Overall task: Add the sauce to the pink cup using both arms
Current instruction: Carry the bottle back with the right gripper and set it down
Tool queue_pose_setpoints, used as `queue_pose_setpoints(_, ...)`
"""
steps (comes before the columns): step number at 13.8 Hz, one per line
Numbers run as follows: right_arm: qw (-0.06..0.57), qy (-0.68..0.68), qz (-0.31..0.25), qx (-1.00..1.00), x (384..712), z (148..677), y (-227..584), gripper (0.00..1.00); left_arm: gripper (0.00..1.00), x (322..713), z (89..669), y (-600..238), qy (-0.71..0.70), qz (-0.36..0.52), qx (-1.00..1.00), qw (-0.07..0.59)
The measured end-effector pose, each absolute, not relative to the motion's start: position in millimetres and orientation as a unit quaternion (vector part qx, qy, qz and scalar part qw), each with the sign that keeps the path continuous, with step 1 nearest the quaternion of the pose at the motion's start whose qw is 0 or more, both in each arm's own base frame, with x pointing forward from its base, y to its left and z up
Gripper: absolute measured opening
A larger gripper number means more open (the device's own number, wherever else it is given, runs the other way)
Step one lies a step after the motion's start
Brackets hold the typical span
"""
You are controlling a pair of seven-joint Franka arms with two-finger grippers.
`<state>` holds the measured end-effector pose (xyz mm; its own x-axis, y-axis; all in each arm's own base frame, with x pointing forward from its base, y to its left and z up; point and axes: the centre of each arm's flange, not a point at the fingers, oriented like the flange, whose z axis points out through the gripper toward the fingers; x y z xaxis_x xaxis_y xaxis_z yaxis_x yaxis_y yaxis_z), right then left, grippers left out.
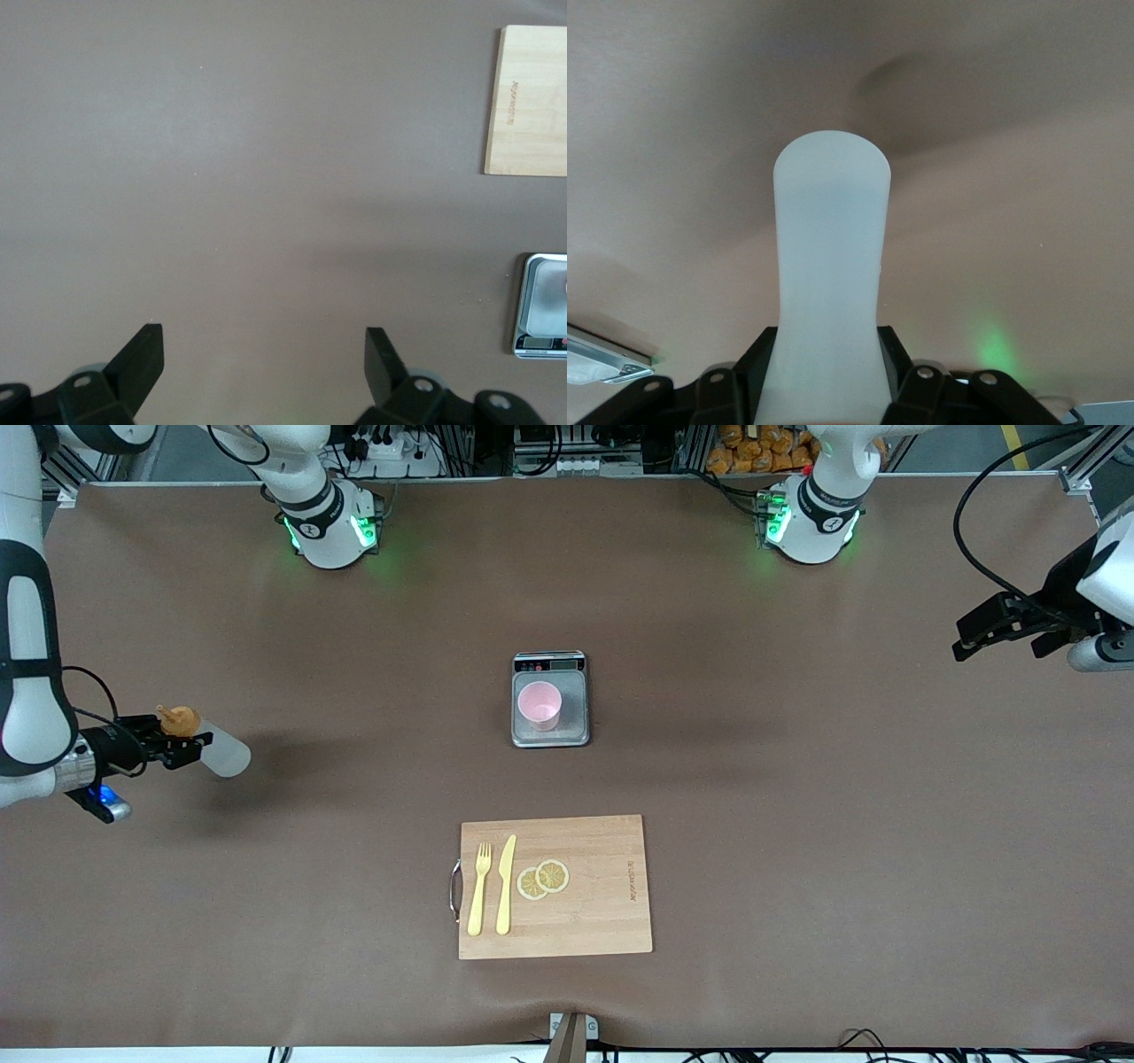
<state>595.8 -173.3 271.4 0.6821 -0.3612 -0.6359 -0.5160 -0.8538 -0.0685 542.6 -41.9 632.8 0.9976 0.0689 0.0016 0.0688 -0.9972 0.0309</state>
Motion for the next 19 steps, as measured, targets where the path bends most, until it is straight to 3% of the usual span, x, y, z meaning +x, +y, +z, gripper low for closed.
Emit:
queue_pose_setpoints(7,0.126,0.255,0.349,-0.893,587,226,-184,0.52,1.00,543,628,-42,0.047,-0.004,0.999,0.015)
queue_pose_setpoints(12,0.127,0.251,0.343,-0.896,592,231,-179,0.99,1.00,543,626,-43,0.047,-0.006,0.999,0.015)
queue_pose_setpoints(19,0.104,0.225,0.283,-0.926,645,313,-129,1.00,1.00,542,622,-44,0.046,-0.010,0.999,0.014)
